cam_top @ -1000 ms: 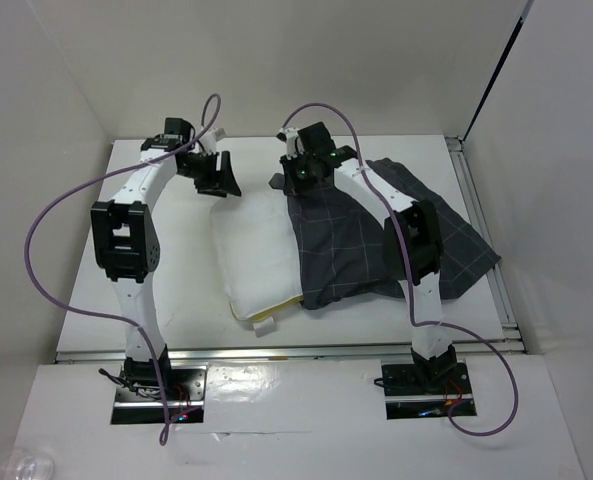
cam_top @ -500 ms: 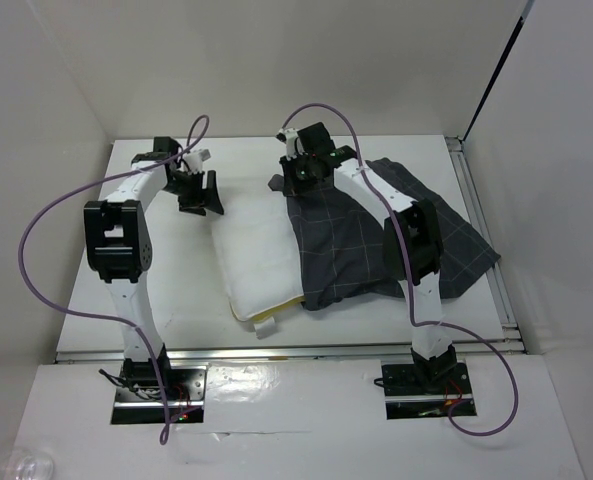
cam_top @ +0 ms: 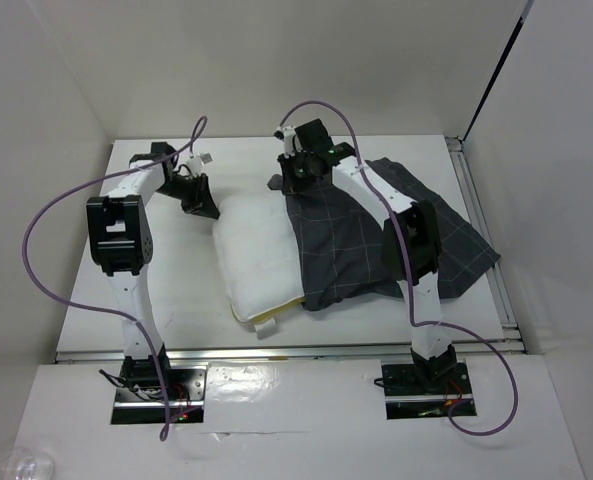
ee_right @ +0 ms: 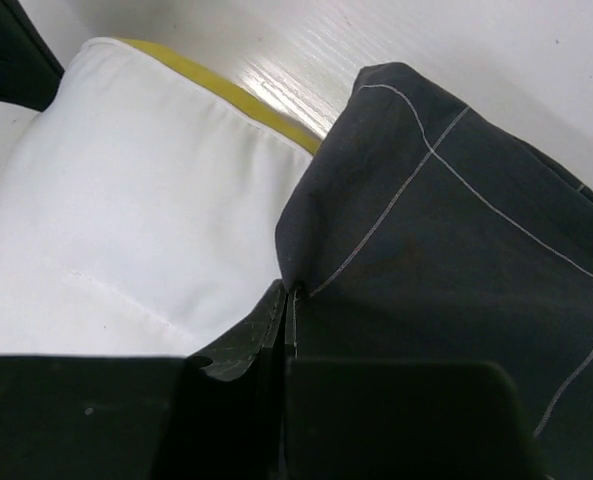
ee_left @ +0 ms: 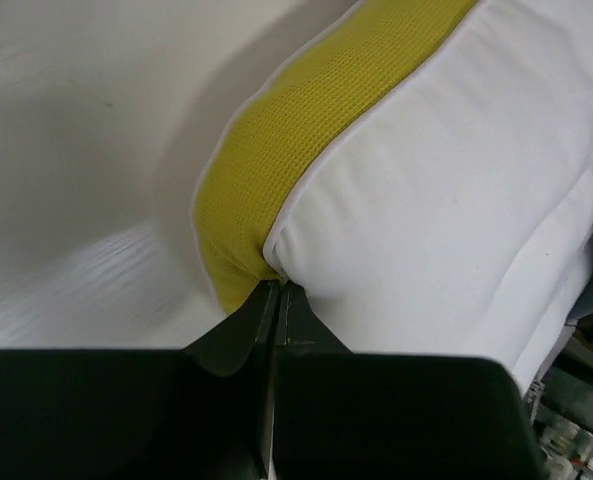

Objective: Put the pillow into the pillowcase

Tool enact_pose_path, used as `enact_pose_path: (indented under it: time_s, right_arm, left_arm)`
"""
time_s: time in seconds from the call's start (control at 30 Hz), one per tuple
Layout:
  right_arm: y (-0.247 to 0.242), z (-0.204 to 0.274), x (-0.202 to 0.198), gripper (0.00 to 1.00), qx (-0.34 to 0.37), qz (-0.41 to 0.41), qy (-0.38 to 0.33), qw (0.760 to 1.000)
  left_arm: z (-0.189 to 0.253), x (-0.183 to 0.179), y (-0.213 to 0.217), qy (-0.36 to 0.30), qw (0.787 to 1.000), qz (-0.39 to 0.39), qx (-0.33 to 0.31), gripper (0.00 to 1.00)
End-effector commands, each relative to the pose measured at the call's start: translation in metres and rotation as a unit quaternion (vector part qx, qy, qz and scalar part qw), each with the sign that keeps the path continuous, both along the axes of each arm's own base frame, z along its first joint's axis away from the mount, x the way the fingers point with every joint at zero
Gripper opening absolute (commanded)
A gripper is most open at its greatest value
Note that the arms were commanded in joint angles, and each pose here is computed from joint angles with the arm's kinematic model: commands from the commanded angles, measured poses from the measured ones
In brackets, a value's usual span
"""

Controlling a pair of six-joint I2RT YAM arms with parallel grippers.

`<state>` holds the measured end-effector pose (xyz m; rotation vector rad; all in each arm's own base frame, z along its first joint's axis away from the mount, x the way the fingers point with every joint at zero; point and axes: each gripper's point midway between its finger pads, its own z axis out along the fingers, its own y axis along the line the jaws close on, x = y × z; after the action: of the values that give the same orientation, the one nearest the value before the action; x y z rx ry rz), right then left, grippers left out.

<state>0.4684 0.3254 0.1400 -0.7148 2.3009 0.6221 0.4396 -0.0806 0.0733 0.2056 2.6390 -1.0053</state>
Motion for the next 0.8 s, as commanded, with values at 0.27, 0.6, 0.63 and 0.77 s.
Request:
enact_pose_path:
  time_s: [0.27,0.6,0.63,0.77]
  right_arm:
    - [0.095,0.030,-0.042,0.00,0.059,0.103,-0.016,0.993]
    - [0.159,0.058,-0.062,0.00,0.110,0.163,-0.030,0.980]
    - [0.166,0.055,-0.072,0.00,0.111,0.176,-0.023,0.978]
    - [0.172,0.065,-0.087,0.00,0.114,0.195,-0.039,0.973]
  left_arm:
    - [0.045,0.007,-0.055,-0.026,0.991,-0.071,-0.111,0.00]
    - [0.074,0.011,-0.077,-0.047,0.984,-0.081,-0.152,0.00]
    - [0.074,0.011,-0.077,-0.043,0.984,-0.078,-0.153,0.00]
    - [0.076,0.007,-0.081,-0.041,0.984,-0.082,-0.154,0.00]
